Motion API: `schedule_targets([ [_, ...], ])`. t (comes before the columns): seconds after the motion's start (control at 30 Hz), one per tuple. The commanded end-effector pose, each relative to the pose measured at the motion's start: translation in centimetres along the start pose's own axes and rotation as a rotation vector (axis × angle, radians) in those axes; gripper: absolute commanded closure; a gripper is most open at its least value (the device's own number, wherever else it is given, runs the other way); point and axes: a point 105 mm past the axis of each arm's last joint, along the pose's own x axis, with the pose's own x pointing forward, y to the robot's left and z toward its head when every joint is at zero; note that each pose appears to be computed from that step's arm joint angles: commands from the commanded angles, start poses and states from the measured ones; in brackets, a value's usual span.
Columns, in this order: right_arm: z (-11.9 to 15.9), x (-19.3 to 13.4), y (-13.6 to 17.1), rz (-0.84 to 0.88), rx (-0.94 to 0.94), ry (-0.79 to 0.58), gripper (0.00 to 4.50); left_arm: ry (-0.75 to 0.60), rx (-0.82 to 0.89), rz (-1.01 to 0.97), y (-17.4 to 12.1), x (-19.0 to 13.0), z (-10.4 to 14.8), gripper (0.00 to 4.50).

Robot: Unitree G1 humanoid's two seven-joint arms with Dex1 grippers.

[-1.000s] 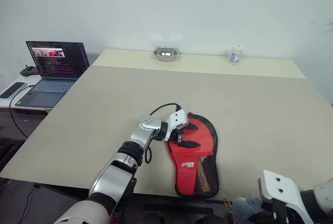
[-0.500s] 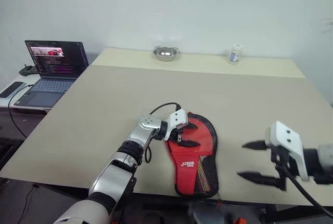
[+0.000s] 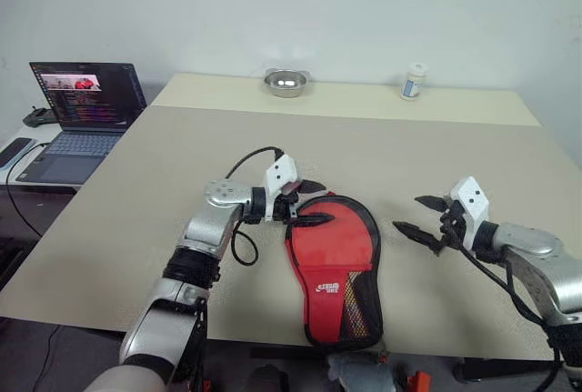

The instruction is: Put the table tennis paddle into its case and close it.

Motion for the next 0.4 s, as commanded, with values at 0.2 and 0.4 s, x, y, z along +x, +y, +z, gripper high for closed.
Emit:
schedule_targets([
  [0.2,0.0,-3.7,-5.9,-0.226,0.019,-0.079,0.03,0.028,0.007,0.190,1.2,-1.7,-0.3,0.70],
  [0.4,0.5,-4.9,-4.3,-0.208,-0.005,-0.061,0.03,0.039,-0.002,0.212,2.0,-1.5,-1.2,0.70],
])
